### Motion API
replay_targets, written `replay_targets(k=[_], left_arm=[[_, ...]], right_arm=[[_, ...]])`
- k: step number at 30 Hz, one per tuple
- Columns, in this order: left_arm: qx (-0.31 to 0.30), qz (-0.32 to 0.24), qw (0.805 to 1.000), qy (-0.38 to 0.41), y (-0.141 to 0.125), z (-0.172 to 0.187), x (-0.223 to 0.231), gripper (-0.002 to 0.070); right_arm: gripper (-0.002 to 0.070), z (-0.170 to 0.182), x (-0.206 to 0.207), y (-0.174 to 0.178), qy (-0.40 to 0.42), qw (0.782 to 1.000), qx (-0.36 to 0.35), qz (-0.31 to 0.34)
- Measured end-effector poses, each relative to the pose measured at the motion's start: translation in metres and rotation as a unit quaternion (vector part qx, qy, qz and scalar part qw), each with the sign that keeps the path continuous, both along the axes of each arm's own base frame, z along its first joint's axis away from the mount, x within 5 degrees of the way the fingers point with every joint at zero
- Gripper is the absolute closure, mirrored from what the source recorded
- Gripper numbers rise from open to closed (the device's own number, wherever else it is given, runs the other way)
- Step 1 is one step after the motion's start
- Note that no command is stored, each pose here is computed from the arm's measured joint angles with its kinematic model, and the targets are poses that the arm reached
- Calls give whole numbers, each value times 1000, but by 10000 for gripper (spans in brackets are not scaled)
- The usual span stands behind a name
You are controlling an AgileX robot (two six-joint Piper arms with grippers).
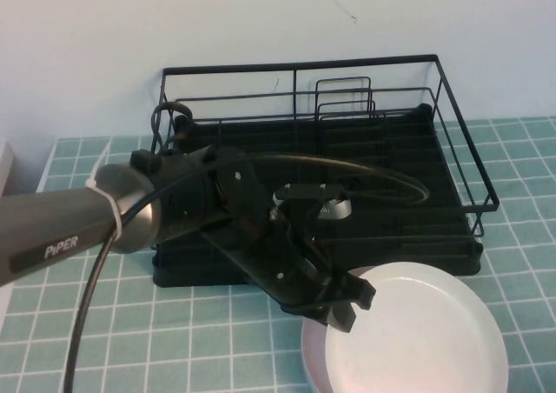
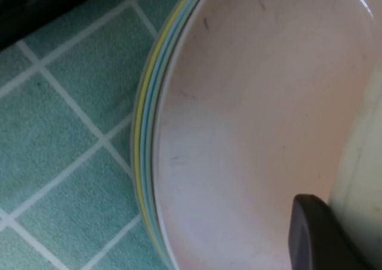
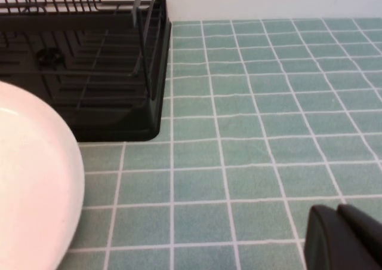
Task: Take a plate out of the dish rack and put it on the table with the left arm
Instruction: Place the plate from the table
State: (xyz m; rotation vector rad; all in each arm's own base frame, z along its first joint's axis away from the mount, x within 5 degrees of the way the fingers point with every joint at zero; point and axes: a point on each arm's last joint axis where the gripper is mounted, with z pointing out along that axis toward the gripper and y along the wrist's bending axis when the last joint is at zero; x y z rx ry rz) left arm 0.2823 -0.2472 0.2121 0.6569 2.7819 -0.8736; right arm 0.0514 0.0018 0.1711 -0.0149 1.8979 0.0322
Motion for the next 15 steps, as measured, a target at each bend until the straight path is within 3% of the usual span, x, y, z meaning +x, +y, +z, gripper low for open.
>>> replay_targets(k=[15], left_arm=[[59,2,997,-41,8,-7,7,565]], right_arm=[[678,0,0,0,0,1000,0,0]])
